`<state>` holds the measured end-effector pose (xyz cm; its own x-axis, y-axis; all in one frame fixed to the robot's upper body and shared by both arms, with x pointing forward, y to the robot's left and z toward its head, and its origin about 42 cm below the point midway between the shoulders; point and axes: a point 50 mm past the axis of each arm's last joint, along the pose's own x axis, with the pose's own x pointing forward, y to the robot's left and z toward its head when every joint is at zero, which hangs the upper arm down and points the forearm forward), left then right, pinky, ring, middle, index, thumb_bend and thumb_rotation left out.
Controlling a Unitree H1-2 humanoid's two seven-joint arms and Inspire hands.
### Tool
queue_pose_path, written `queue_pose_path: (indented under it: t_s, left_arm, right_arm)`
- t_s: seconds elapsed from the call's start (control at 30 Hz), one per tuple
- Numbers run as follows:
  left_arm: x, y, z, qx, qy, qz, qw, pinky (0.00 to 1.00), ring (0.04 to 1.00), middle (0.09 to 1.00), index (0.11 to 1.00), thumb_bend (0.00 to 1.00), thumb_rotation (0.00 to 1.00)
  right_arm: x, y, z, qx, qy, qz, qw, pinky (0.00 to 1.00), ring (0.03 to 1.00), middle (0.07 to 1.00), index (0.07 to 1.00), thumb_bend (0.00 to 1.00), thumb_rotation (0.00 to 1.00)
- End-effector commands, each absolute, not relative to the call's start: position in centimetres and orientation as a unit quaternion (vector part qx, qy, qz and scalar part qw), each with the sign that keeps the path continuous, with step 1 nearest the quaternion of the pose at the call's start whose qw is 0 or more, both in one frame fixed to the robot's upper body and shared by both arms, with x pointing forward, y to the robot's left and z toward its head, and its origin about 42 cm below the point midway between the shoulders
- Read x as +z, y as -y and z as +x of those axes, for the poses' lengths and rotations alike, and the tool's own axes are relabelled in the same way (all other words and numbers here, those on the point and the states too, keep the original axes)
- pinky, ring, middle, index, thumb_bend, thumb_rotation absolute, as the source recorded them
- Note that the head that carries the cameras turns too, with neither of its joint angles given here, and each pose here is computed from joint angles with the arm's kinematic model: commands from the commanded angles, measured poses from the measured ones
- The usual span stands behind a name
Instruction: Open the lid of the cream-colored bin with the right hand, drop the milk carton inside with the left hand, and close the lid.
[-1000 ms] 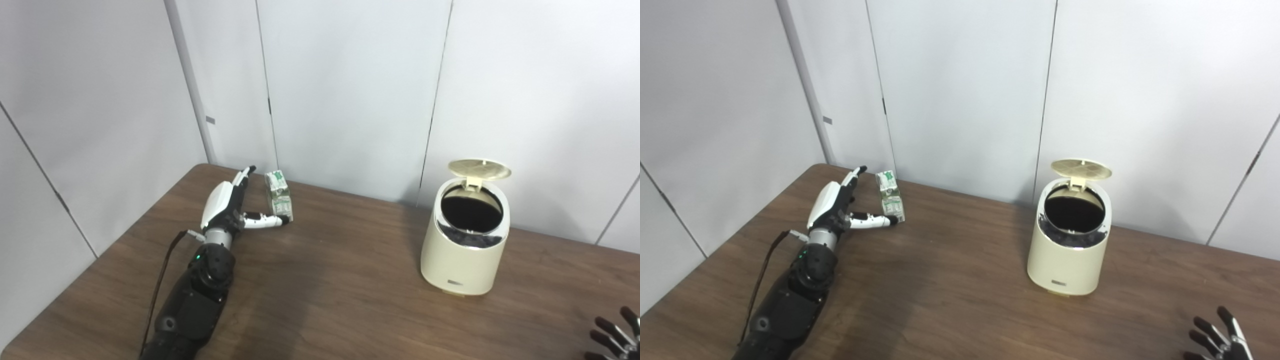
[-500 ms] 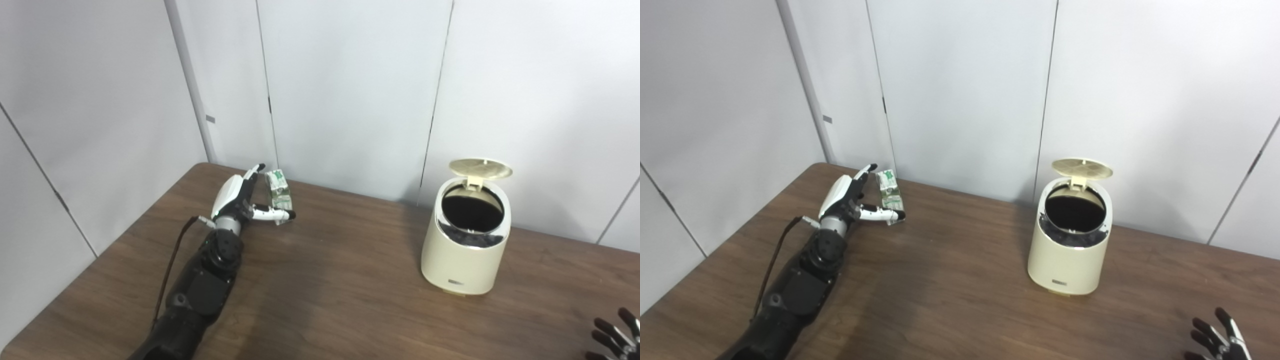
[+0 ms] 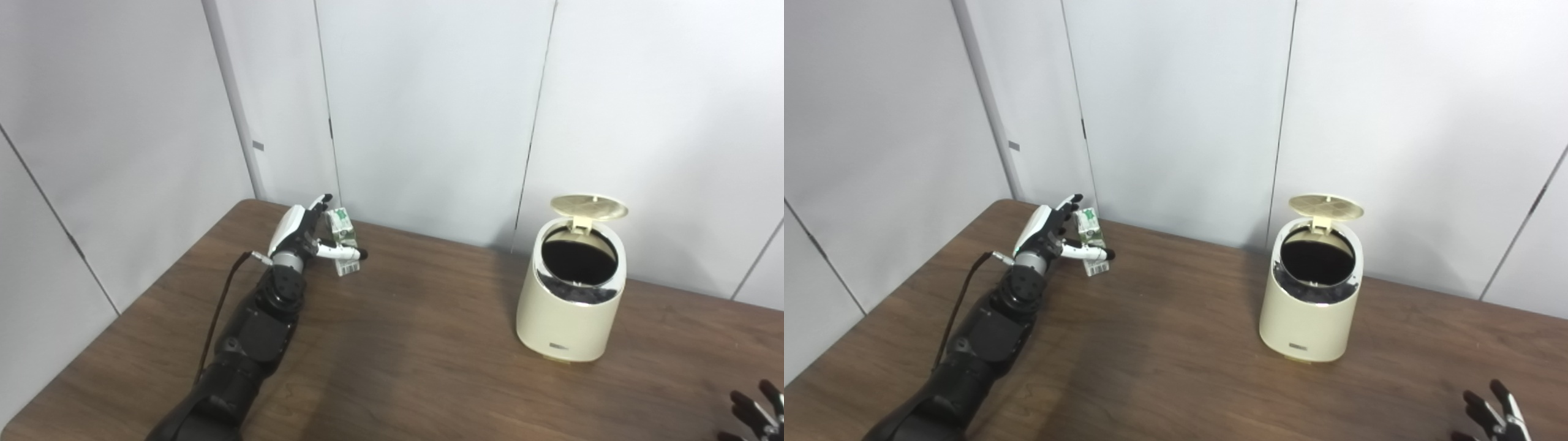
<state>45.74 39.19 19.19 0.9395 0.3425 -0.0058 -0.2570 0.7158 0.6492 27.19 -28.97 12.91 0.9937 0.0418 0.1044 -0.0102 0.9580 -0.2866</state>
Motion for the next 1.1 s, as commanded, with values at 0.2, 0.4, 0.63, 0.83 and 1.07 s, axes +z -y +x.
queue_pose_path:
  t_s: [0.2, 0.4, 0.63, 0.83, 1.07]
  left_arm:
    - [23.63, -39.73, 47.32, 0.185, -0.005, 0.359, 0.915, 0.72, 0.795, 0.841, 0.881, 0.95, 0.07]
    - [23.81, -40.18, 47.29, 0.179, -0.006, 0.426, 0.887, 0.56, 0.668, 0.744, 0.783, 0.9, 0.01]
    - [24.06, -40.14, 47.29, 0.189, -0.006, 0.414, 0.891, 0.41, 0.492, 0.601, 0.661, 0.81, 0.0]
    - [24.25, -39.77, 47.06, 0.214, -0.016, 0.418, 0.883, 0.51, 0.461, 0.51, 0.474, 0.5, 0.0]
    - [24.29, -39.3, 46.7, 0.219, -0.009, 0.42, 0.881, 0.47, 0.436, 0.505, 0.481, 0.5, 0.0]
  right_arm:
    - [13.61, 28.64, 27.2, 0.019, 0.062, -0.146, 0.987, 0.88, 0.908, 0.901, 1.0, 0.76, 1.0]
    - [13.62, 28.75, 27.13, 0.02, 0.058, -0.148, 0.987, 0.87, 0.906, 0.902, 1.0, 0.75, 1.0]
    - [13.71, 28.64, 27.12, 0.019, 0.056, -0.146, 0.988, 0.9, 0.912, 0.899, 1.0, 0.75, 1.0]
    - [13.63, 28.65, 27.06, 0.019, 0.056, -0.145, 0.988, 0.92, 0.916, 0.897, 0.997, 0.76, 1.0]
    - [13.44, 28.64, 27.03, 0.023, 0.058, -0.148, 0.987, 0.89, 0.911, 0.896, 0.998, 0.76, 1.0]
